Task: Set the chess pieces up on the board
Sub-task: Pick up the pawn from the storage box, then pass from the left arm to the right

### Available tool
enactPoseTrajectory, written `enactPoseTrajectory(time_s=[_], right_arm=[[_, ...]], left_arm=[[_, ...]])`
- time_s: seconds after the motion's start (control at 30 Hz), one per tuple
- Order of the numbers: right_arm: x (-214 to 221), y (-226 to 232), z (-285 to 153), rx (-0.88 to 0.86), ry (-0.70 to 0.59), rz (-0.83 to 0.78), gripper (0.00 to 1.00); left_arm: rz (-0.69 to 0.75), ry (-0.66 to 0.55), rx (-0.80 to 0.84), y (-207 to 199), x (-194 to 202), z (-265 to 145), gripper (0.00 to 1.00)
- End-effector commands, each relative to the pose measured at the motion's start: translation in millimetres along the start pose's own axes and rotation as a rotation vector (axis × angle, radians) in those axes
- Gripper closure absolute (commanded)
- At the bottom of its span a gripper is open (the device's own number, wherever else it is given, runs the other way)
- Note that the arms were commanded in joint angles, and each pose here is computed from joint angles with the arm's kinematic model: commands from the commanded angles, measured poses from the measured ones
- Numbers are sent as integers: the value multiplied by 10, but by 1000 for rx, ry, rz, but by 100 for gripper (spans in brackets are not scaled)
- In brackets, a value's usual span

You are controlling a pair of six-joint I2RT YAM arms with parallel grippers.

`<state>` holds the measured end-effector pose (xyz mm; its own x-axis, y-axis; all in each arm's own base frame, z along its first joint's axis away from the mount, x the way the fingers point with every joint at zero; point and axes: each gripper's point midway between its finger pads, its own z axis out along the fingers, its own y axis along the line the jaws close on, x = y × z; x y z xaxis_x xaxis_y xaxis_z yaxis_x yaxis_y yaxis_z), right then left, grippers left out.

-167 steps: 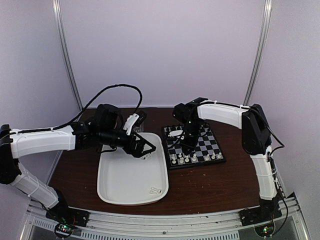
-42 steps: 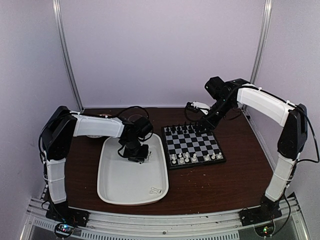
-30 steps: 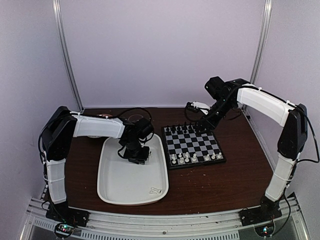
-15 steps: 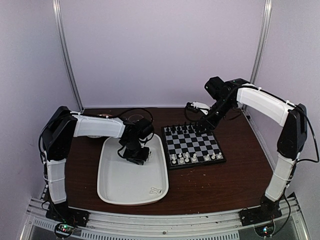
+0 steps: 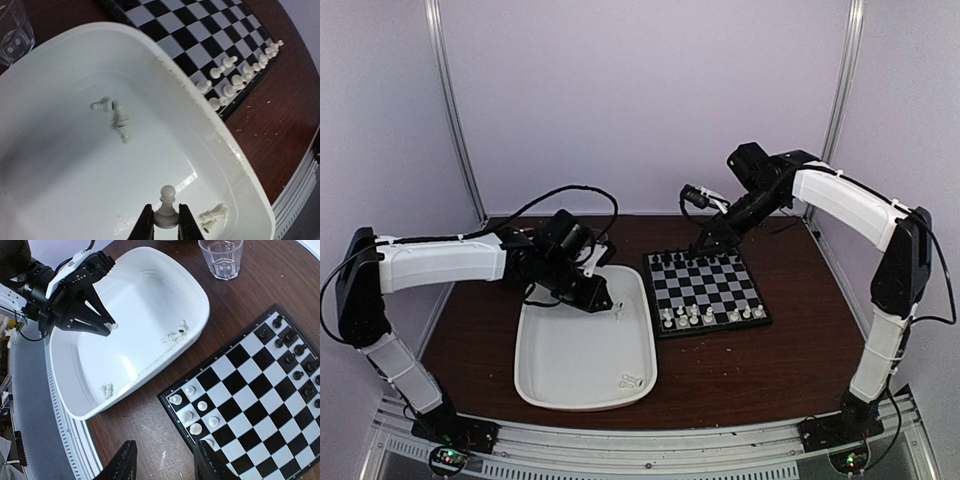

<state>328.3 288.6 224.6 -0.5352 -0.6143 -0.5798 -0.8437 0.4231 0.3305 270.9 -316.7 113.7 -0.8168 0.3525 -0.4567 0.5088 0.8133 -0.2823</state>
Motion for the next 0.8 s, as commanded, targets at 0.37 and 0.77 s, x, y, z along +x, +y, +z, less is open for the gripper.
enactPoseTrajectory(time_s=[0.37, 0.77], right_arm=[[-244, 842, 594, -408, 27, 57, 56], [-223, 1076, 745, -520, 59, 98, 52]], left_arm=[[189, -204, 479, -1007, -296, -553, 91], [211, -217, 503, -1152, -367, -563, 91]])
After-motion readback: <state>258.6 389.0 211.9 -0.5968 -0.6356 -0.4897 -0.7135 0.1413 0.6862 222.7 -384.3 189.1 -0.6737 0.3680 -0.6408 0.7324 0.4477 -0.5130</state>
